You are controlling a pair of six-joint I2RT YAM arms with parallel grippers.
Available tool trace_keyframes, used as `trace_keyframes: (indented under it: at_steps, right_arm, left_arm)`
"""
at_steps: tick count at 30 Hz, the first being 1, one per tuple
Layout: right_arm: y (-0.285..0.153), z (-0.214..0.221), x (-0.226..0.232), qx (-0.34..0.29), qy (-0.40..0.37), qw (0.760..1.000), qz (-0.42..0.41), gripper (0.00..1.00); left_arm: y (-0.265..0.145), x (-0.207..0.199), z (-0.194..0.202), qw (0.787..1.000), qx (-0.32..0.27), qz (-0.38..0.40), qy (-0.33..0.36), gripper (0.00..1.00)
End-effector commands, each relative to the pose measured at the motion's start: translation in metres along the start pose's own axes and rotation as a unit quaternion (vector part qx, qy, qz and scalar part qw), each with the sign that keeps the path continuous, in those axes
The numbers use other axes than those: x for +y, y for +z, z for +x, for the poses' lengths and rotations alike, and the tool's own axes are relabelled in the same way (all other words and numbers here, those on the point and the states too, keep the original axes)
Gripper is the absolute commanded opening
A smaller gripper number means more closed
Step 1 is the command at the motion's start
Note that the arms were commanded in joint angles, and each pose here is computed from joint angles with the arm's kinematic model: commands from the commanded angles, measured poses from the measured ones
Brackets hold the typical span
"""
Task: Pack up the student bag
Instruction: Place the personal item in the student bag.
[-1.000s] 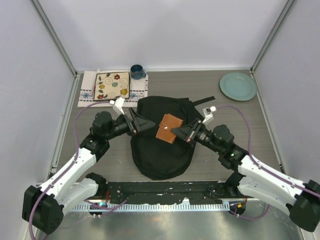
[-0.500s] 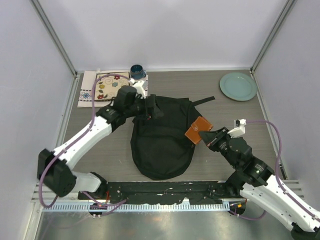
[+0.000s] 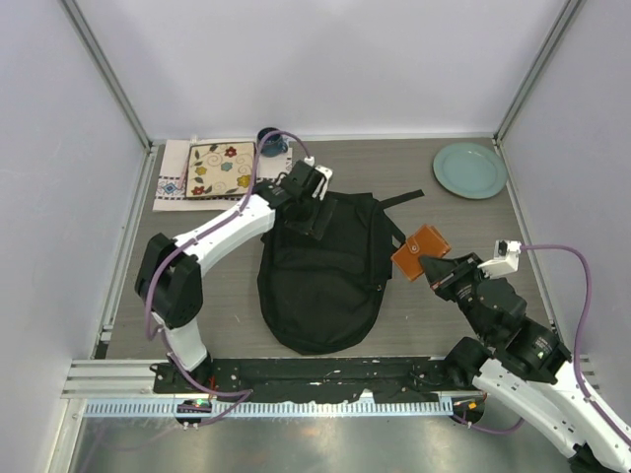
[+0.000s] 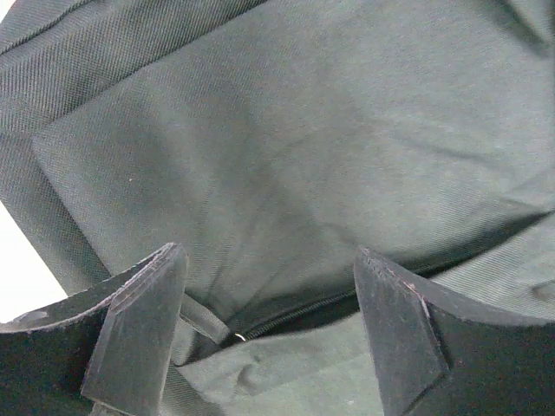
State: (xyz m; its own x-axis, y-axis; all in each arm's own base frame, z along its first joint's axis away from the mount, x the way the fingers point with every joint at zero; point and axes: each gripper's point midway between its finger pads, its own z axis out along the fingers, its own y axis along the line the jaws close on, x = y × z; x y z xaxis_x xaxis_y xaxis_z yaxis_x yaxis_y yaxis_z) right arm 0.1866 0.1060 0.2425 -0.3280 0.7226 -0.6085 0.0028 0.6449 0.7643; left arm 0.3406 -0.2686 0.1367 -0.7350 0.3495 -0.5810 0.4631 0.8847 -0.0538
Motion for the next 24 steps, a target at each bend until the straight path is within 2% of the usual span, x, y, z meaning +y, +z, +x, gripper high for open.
trace_keyframes:
  at_steps: [1, 8, 12, 24]
  right_arm:
    - [-0.005, -0.018, 0.004, -0.031, 0.007, 0.999, 0.0, 0.0]
    - [-0.004, -0.013, 0.002, -0.025, 0.01, 1.0, 0.001, 0.0]
    - [-0.003, -0.011, -0.001, -0.023, 0.011, 1.0, 0.003, 0.01]
    - [0.0, -0.003, -0.001, -0.011, 0.016, 1.0, 0.0, 0.03]
  left_arm:
    - [0.002, 0.011, 0.01, 0.995, 0.029, -0.069, 0.069, 0.81]
    - [0.006, -0.004, 0.031, 0.991, 0.047, -0.067, 0.106, 0.8]
    - [-0.001, -0.017, 0.036, 0.993, 0.037, -0.036, 0.11, 0.8]
    - [0.002, -0.019, 0.068, 0.989, 0.066, -0.026, 0.128, 0.77]
